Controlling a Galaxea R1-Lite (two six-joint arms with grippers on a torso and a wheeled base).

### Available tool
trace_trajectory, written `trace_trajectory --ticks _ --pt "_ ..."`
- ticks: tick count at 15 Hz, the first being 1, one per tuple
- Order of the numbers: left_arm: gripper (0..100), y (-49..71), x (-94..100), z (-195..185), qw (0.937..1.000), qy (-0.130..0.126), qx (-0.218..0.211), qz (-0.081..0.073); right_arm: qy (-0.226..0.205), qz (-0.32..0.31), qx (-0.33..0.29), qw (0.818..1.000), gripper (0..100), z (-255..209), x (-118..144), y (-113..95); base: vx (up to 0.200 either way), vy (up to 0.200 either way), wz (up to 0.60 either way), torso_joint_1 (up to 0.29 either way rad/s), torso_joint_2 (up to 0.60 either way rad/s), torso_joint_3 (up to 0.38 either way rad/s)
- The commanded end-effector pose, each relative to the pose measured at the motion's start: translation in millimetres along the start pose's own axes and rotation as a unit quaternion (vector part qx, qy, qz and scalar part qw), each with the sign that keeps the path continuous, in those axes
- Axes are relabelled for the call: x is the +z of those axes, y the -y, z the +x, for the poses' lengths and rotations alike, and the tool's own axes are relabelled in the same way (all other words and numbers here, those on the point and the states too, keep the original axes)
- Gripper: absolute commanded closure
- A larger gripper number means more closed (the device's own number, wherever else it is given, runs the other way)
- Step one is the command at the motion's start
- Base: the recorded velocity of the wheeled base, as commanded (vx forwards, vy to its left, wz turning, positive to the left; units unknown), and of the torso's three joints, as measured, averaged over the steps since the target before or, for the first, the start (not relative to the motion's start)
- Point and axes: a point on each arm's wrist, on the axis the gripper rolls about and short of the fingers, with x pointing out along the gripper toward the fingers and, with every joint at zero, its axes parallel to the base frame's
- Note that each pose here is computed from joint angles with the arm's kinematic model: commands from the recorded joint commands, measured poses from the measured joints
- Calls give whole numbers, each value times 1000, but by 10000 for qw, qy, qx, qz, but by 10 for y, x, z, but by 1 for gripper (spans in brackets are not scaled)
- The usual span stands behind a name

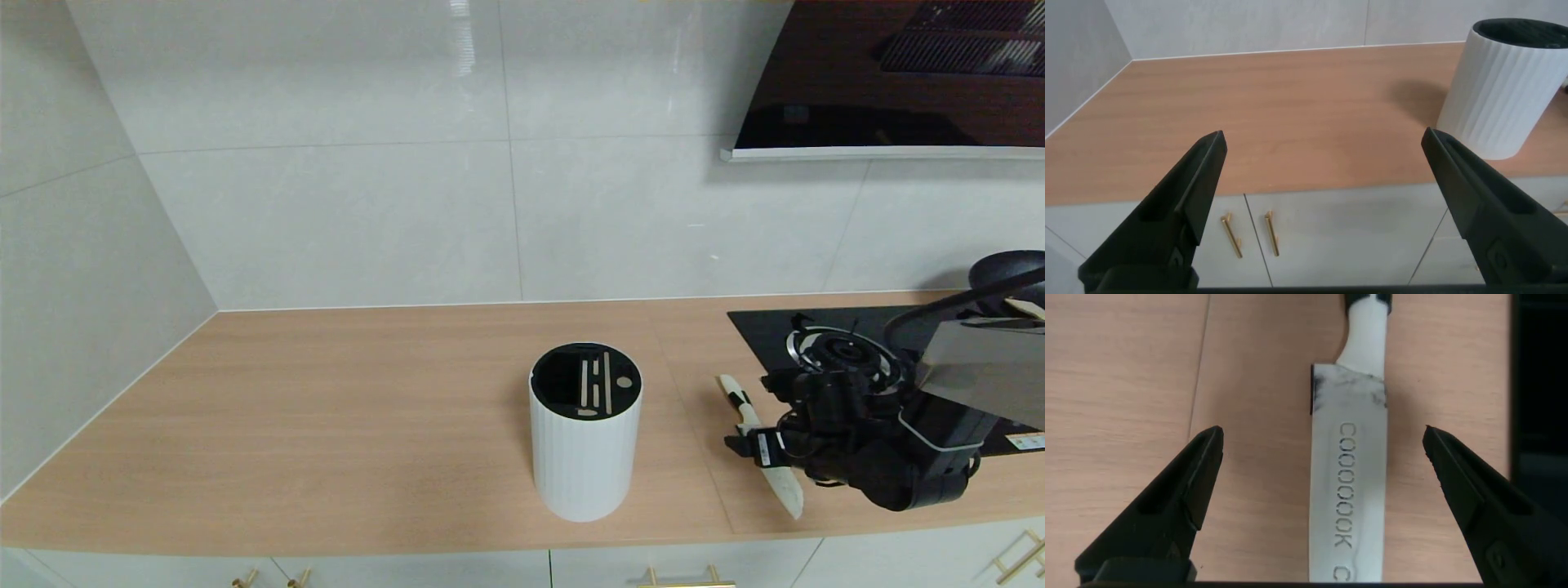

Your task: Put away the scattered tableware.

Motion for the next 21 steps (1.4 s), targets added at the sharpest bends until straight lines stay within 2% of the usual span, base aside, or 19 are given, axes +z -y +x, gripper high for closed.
trace_trajectory --ticks 1,9,12,21 --pt "0 0 0 0 10000 1 5 0 -52 28 -27 10000 0 51 -35 30 0 0 0 0 0 0" --pt "0 0 0 0 10000 1 5 0 47 68 -57 9999 0 157 -46 59 0 0 0 0 0 0" --pt "0 0 0 0 10000 1 5 0 231 62 -64 9997 0 247 -69 59 0 0 0 0 0 0" --pt "0 0 0 0 10000 1 5 0 262 69 -48 9996 0 291 -73 58 0 0 0 0 0 0"
